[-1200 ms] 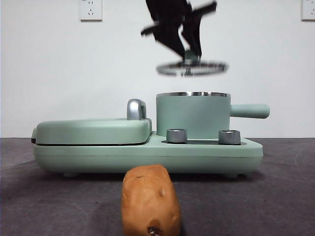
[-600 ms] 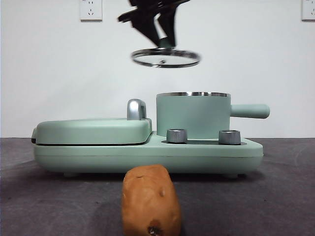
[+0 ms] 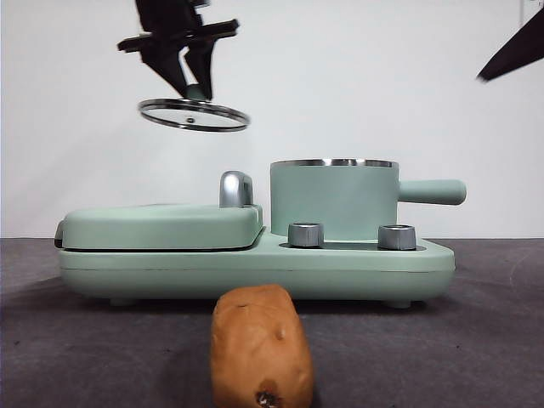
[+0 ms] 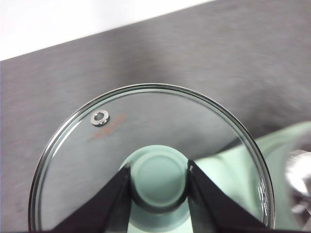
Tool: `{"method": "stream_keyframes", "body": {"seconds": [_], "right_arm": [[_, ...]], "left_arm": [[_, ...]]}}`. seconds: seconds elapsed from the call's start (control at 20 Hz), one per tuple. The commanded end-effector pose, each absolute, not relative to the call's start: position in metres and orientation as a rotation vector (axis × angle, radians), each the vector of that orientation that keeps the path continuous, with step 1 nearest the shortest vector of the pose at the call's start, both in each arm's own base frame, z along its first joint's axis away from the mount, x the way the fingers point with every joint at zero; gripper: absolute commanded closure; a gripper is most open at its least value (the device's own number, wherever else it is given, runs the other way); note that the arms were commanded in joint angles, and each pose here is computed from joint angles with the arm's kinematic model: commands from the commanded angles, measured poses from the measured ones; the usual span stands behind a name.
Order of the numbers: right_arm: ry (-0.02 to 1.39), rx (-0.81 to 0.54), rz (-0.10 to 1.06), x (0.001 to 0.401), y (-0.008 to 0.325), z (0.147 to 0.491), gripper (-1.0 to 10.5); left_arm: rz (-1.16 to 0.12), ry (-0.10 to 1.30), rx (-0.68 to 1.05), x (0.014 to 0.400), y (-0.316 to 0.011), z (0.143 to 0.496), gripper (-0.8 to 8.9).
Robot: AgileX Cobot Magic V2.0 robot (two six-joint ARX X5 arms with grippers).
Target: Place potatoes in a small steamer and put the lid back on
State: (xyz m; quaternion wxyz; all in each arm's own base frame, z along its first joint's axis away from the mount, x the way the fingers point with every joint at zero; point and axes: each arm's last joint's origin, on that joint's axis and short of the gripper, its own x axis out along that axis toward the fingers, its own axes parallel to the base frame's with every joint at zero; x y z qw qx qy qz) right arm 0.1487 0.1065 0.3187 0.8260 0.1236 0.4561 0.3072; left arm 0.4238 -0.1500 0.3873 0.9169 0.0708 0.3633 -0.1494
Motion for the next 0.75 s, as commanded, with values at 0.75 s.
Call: {"method": "stream_keyframes", "body": {"seconds": [0.75], "right_arm": [[1.470, -0.126, 0.471, 0.183, 0.277, 0.213, 3.8]], "left_arm": [[-0.260, 0.666, 0.110, 0.425, -0.124, 0.409, 8.08]]}}
